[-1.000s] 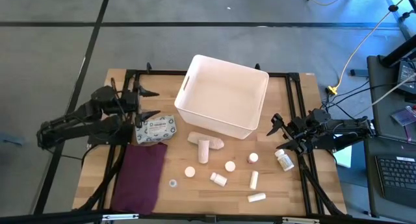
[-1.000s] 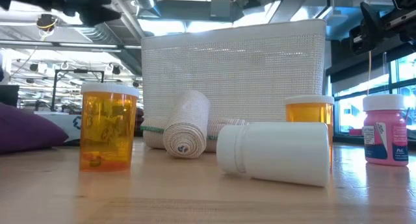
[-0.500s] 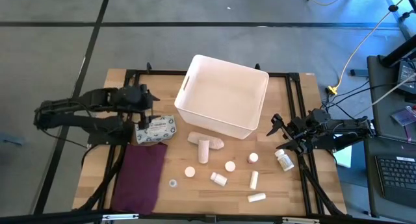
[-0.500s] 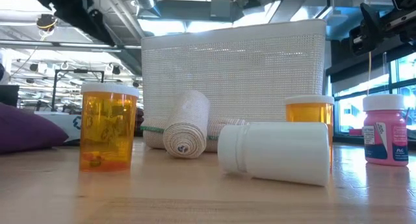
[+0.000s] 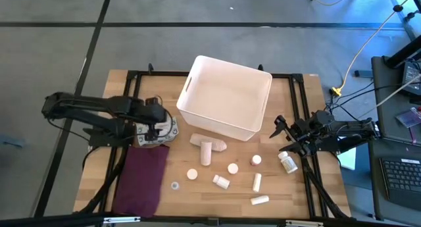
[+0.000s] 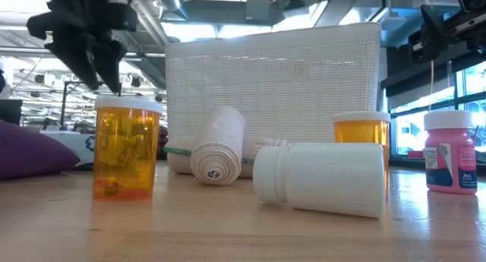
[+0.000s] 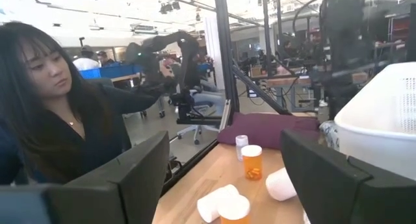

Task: Pick & place medical supplies in basket/bin
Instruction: Put the blue mailer bag into the white bin

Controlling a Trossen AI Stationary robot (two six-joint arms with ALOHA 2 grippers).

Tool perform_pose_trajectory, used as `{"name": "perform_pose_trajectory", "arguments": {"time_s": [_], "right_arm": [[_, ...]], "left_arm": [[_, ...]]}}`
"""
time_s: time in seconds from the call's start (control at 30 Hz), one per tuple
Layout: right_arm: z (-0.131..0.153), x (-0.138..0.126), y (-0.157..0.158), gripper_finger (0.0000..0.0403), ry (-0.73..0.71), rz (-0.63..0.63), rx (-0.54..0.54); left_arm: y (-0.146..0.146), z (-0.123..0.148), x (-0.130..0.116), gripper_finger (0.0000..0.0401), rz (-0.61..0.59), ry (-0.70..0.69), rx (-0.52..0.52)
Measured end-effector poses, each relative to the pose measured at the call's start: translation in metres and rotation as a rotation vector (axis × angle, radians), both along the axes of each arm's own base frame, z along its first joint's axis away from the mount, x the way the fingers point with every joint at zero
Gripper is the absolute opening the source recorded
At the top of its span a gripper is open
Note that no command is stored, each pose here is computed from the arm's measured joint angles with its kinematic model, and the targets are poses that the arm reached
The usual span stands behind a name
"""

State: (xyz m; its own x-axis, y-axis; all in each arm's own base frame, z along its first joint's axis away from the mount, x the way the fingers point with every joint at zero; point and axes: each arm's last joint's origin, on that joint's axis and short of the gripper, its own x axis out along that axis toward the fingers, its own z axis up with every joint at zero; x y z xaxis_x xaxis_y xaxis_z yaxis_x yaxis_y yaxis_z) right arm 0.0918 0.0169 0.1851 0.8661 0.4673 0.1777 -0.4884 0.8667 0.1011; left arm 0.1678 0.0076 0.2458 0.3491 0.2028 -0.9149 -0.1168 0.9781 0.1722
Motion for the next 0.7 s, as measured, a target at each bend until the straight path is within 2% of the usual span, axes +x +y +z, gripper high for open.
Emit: {"name": "perform_pose_trajectory", "arguments": {"time_s": [0.47, 0.7], "right_arm": [[-0.001, 0.0, 0.0, 0.0294, 0.001, -0.002, -0.01], [-0.001, 0.0, 0.0, 0.0294, 0.001, -0.002, -0.011]], "left_arm": [[-0.01, -0.052, 0.037, 0.0337, 0.026, 0.295, -0.057], [-0.01, -0.077, 0.047, 0.0337, 0.05, 0.423, -0.036]]}}
